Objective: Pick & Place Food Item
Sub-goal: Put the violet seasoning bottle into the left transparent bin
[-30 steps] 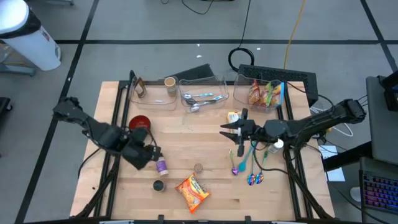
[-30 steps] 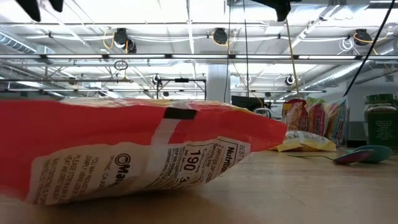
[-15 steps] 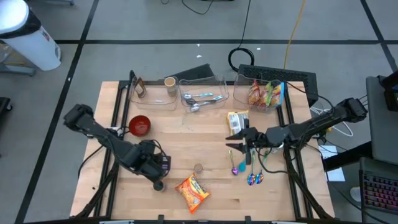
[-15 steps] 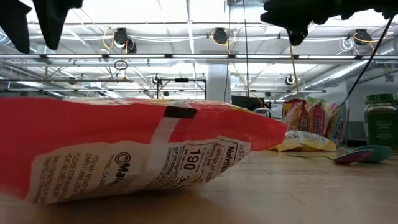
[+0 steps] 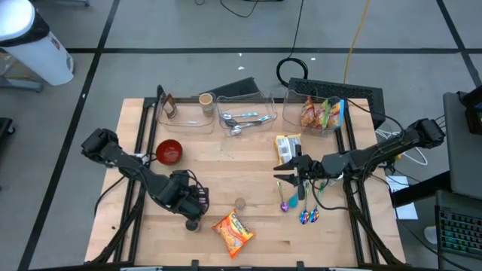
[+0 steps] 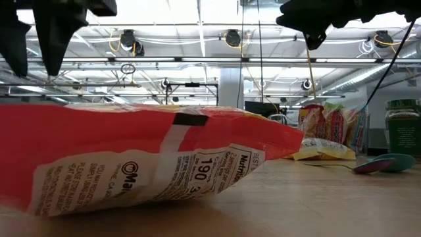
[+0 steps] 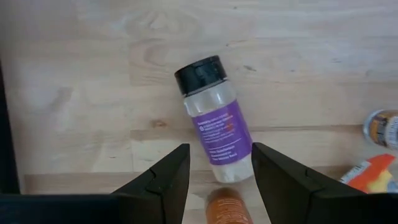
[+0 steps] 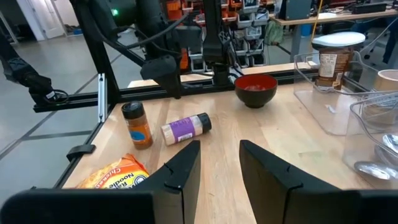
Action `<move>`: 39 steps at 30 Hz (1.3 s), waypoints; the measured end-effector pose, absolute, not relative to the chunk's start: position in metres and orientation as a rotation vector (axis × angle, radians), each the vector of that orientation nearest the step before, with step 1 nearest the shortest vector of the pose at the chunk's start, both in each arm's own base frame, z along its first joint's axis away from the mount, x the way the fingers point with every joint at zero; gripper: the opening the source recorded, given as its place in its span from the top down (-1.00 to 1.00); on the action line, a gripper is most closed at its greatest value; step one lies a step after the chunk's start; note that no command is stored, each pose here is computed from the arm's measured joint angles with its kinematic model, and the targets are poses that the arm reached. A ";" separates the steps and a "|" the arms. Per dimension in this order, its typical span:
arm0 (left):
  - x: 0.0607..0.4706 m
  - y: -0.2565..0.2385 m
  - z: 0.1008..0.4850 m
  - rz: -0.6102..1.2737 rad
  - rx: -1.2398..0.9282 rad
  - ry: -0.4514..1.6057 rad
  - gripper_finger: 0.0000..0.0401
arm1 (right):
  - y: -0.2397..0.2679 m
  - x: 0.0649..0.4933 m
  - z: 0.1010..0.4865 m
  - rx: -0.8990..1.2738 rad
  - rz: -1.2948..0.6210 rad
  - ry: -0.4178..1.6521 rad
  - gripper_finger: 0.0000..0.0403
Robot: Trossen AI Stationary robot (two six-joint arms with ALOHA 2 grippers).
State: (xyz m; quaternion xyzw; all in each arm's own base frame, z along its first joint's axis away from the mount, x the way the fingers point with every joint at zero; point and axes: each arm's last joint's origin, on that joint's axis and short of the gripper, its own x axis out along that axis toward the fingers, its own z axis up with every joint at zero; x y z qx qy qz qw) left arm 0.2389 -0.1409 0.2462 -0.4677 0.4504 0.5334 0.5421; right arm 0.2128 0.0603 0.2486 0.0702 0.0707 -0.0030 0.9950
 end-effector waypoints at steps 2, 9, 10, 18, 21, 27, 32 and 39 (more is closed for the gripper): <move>0.239 -0.141 0.239 1.271 -1.136 1.080 0.07 | 0.060 0.213 0.248 0.144 -0.006 0.144 0.47; 0.243 -0.147 0.210 1.192 -1.299 1.116 -0.27 | 0.060 0.213 0.248 0.145 -0.007 0.148 0.47; 0.244 -0.147 0.207 1.183 -1.309 1.112 -0.33 | 0.060 0.213 0.248 0.145 -0.007 0.149 0.47; 0.243 -0.145 0.197 1.208 -1.354 1.040 -0.64 | 0.060 0.213 0.247 0.142 -0.008 0.159 0.47; 0.243 -0.142 0.194 1.238 -1.366 1.024 -0.68 | 0.060 0.213 0.247 0.142 -0.008 0.159 0.47; 0.247 -0.133 0.185 1.225 -1.385 1.012 -0.68 | 0.060 0.213 0.247 0.142 -0.009 0.159 0.47; 0.248 -0.125 0.174 1.215 -1.420 1.018 -0.68 | 0.060 0.213 0.247 0.142 -0.010 0.159 0.47; 0.243 -0.120 0.164 1.251 -1.433 1.083 -0.68 | 0.060 0.213 0.247 0.142 -0.011 0.159 0.47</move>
